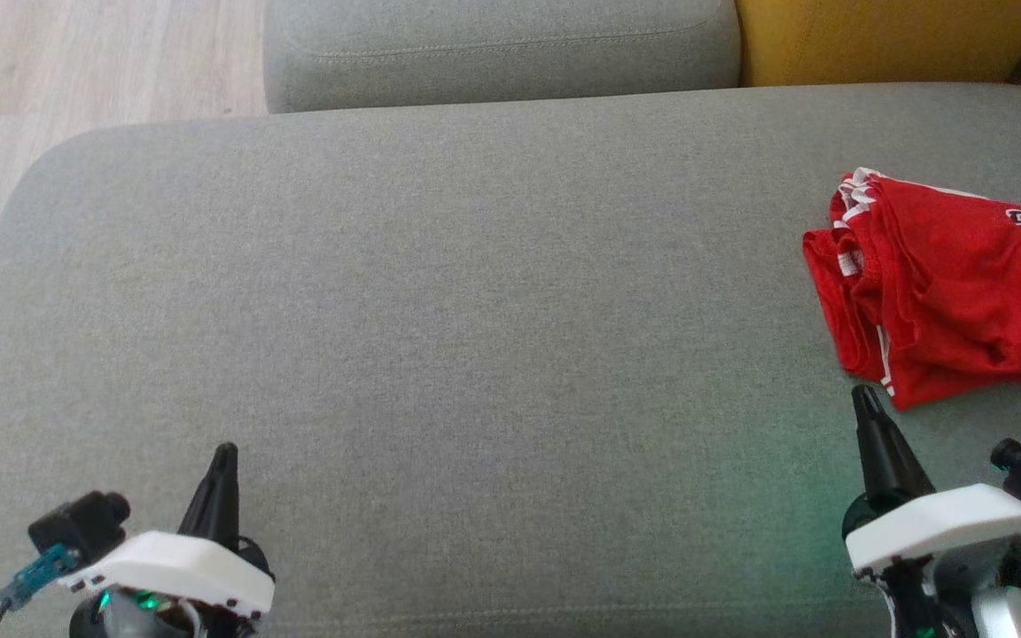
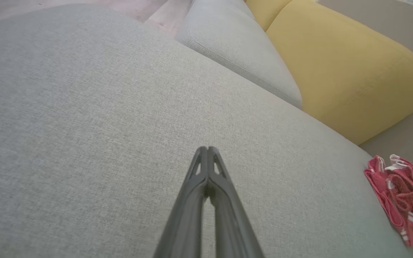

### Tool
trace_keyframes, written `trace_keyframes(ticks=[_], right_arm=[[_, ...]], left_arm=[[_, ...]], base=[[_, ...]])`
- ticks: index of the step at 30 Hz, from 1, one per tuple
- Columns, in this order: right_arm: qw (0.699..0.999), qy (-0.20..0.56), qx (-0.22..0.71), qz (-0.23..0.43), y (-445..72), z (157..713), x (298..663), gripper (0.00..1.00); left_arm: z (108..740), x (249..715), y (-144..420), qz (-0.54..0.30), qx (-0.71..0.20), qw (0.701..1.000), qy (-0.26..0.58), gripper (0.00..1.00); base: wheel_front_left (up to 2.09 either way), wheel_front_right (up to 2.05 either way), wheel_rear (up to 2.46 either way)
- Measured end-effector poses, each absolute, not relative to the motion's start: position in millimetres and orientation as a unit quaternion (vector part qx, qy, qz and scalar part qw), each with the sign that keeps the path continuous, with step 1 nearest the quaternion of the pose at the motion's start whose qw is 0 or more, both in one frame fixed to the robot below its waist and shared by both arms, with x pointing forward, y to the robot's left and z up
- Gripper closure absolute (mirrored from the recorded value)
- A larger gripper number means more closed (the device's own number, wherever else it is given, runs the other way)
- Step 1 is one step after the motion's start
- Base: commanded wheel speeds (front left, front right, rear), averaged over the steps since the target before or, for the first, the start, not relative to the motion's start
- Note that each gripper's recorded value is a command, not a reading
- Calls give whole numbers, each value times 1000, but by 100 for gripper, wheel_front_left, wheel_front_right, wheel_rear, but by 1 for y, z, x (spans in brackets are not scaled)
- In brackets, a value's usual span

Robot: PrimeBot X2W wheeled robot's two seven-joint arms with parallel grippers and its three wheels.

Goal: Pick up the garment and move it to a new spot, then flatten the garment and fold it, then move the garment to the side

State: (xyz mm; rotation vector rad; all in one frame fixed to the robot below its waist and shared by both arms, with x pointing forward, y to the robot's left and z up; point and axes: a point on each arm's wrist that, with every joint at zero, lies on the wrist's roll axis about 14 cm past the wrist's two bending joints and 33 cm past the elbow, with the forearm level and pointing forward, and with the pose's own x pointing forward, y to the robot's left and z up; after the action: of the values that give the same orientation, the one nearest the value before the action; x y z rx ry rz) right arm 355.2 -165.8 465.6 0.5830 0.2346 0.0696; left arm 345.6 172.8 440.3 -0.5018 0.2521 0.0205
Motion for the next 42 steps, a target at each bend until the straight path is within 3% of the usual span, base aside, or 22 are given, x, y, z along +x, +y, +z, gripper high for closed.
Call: trace_keyframes(ticks=[20, 42], right_arm=[[915, 99, 390, 19, -172, 470, 360, 100], [858, 79, 508, -3, -181, 471, 363, 100]], left_arm=[[443, 351, 178, 27, -356, 926, 126, 100], [449, 358, 180, 37, -485, 866, 114, 100]], base=[[0, 0, 0], [0, 0, 0]])
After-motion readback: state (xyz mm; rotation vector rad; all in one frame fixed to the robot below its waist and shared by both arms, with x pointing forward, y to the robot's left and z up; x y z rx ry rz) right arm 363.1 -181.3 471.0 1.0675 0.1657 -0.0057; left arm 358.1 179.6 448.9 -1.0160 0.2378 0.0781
